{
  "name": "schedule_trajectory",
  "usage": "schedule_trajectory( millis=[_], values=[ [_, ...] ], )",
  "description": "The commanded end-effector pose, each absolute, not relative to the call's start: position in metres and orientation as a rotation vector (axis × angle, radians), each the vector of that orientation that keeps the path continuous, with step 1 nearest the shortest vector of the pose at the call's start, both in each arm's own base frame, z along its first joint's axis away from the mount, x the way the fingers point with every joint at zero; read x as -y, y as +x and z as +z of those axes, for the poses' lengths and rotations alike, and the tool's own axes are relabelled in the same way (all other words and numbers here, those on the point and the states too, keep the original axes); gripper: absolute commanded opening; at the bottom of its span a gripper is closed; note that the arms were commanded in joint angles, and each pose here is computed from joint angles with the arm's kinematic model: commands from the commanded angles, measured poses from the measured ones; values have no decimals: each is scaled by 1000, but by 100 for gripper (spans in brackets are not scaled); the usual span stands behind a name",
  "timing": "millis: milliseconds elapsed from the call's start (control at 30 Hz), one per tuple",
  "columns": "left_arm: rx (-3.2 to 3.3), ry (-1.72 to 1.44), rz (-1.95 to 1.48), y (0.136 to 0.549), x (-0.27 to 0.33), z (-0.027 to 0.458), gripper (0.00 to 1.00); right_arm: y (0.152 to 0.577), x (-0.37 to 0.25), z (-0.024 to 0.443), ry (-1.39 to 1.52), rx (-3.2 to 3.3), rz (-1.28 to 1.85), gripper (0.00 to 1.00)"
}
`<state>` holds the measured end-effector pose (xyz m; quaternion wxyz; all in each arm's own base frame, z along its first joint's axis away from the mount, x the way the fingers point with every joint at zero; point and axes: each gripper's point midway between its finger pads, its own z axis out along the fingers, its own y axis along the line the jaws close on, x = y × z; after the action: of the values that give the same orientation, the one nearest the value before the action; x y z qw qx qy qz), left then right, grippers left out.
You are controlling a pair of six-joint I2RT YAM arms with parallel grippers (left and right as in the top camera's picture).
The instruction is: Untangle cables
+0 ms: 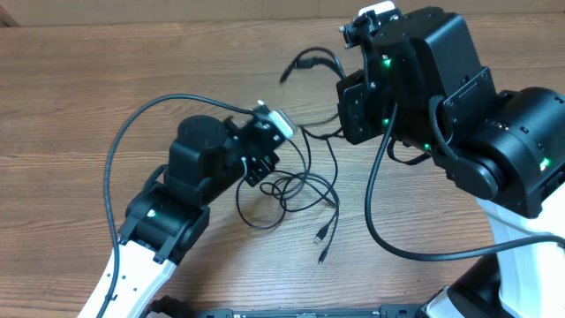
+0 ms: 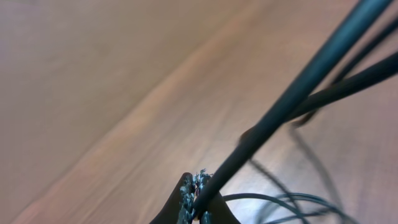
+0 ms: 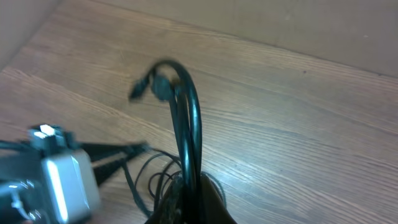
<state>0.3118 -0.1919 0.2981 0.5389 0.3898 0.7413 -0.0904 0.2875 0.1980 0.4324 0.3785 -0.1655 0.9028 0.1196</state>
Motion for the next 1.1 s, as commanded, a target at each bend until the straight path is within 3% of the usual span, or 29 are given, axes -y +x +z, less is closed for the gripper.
schedule_trajectory(
  millis=[0, 167, 200, 267, 300, 567, 667, 800, 1067],
  values=[
    [-1781, 697, -12, 324, 150, 326, 4, 289, -188, 441, -389, -2273, 261, 4],
    [-1765, 691, -16, 320, 148, 332, 4, 289, -188, 441, -389, -2273, 261, 7],
    [-1766, 691, -16, 320, 148, 332, 4, 289, -188, 441, -389, -2273, 261, 17],
    [-1769, 687, -20, 320, 148, 331, 4, 289, -188, 441, -389, -2273, 261, 75],
    [-1771, 683, -25, 320, 149, 331, 4, 289, -188, 441, -389, -2273, 261, 100],
    [-1728, 656, -36, 318, 148, 347, 4, 291, -187, 435, -391, -2291, 240, 100],
    [-1634, 598, -30, 305, 137, 393, 4, 305, -172, 412, -337, -2345, 68, 100],
    [-1548, 403, 99, 279, 90, 457, 4, 330, -119, 385, -32, -2399, -187, 100],
    [-1388, 148, 197, 227, 28, 554, 4, 343, -107, 353, 53, -2579, 126, 100]
  ],
)
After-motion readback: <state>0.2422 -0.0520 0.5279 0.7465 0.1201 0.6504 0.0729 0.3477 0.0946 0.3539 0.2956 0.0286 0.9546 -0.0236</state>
